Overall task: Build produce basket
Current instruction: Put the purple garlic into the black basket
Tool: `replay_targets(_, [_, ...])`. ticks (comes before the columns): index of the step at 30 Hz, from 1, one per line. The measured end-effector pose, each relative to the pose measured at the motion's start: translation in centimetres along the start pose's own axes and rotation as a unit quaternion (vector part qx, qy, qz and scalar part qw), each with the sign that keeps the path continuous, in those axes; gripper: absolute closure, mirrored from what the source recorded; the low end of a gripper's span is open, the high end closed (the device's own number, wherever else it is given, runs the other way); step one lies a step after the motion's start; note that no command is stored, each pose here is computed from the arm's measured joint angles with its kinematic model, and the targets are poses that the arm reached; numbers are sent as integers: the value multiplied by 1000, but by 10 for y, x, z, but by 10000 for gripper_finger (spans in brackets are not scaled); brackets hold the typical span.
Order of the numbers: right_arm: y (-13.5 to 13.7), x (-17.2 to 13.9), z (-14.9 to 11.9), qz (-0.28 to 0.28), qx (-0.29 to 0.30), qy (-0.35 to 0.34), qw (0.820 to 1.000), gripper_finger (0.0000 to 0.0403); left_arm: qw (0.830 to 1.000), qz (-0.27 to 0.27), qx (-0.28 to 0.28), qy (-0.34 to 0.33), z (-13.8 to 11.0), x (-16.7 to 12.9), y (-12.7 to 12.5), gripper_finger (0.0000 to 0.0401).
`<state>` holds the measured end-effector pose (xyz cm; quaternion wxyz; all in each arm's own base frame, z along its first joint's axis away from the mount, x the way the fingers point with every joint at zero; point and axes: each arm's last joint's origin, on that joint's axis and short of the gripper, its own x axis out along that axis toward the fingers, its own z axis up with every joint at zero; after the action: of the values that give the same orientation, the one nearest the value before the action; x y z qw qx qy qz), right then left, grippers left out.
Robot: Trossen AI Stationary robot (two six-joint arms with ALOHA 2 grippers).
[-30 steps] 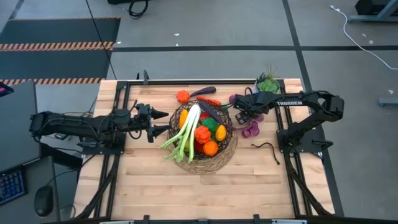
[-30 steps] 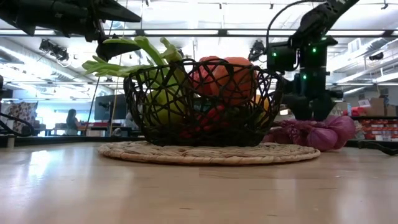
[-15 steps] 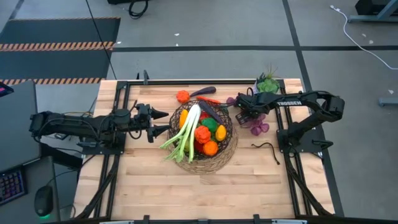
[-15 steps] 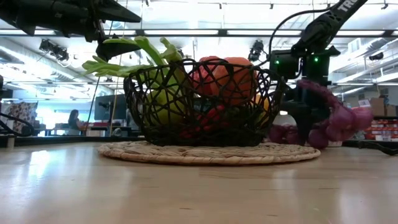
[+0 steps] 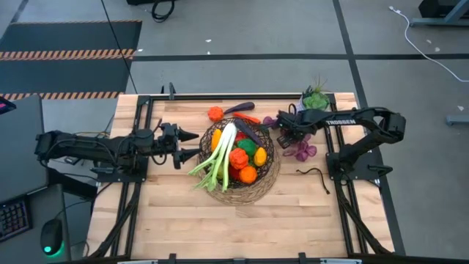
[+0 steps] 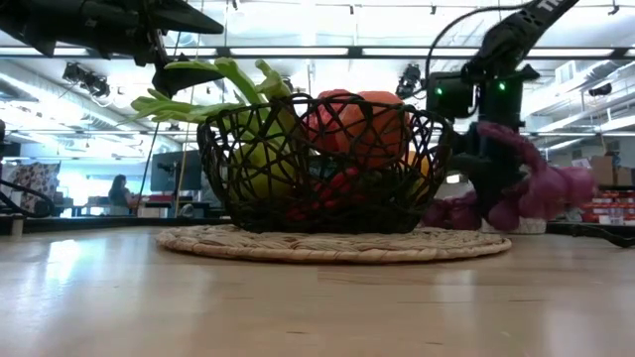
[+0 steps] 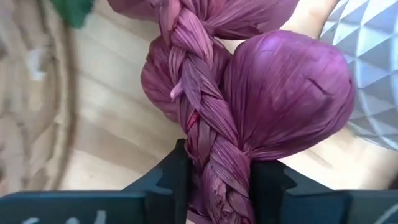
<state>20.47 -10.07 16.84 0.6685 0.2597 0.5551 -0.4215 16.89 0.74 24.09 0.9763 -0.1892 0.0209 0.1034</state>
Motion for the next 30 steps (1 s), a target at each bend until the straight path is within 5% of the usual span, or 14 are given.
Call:
replay_targets(9, [20, -72, 27, 22, -35, -22, 999, 278, 1000, 0, 0, 0, 0, 0, 0, 46])
replay_targets(19, [59, -172, 41, 132, -54, -165, 976, 277, 1000, 0, 0, 0, 0, 0, 0, 46])
replay_targets(25, [90, -190, 36, 208, -98, -246, 942, 277, 1000, 0, -10, -1, 0, 0, 0, 46])
replay_targets(30, [115, -179, 38, 223, -110, -250, 936, 277, 1000, -3, -10, 0, 0, 0, -1, 46])
